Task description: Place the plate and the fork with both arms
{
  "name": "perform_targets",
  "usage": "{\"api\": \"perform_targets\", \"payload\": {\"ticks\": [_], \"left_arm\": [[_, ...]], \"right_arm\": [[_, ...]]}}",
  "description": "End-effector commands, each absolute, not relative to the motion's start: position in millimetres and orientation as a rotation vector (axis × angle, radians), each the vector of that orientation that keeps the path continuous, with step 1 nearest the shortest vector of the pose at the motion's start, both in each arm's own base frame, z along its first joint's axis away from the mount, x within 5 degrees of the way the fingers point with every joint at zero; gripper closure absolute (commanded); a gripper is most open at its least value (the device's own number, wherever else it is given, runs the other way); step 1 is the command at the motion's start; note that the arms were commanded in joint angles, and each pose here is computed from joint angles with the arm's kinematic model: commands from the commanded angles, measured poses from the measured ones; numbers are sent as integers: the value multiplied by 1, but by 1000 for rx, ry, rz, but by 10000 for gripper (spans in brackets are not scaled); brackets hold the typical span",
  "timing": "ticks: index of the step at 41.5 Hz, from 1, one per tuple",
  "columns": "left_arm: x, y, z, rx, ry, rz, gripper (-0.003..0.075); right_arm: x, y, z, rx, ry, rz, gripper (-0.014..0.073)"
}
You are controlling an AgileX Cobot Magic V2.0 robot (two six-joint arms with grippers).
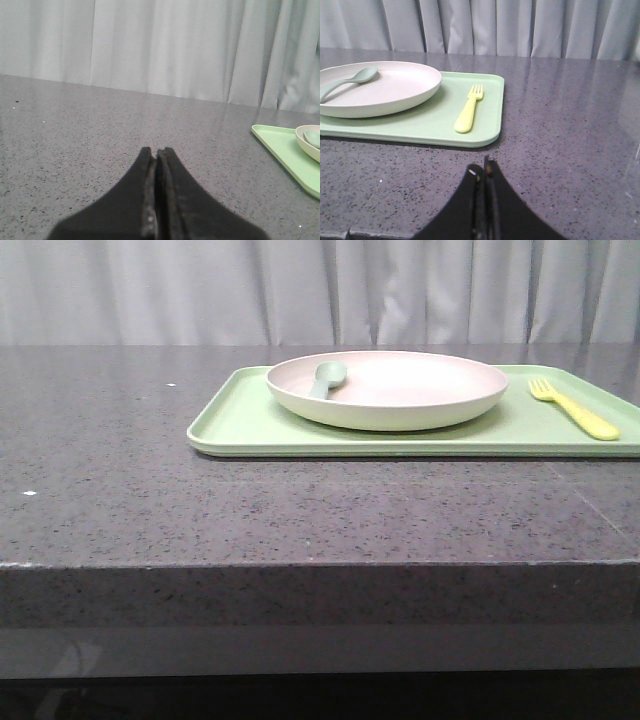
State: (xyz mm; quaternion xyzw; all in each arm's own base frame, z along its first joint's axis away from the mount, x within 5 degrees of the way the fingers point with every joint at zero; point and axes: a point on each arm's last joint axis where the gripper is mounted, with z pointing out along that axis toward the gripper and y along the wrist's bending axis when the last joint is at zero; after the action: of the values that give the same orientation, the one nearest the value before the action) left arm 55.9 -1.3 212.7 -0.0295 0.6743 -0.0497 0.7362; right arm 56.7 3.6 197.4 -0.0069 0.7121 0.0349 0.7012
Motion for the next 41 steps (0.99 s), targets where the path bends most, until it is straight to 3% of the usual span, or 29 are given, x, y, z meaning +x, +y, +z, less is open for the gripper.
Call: {"api": "perform_targets", "payload": {"ticks": [1,22,41], "left_arm": [[53,-1,218,-62,1381,-113,741],[53,-1,218,-62,1381,-113,741],[53,-1,218,-62,1381,-113,741]], "right_arm": [[55,2,209,-4,1458,64,663],[55,2,210,48,1449,121,663],[55,0,210,71,1448,73,663]]}}
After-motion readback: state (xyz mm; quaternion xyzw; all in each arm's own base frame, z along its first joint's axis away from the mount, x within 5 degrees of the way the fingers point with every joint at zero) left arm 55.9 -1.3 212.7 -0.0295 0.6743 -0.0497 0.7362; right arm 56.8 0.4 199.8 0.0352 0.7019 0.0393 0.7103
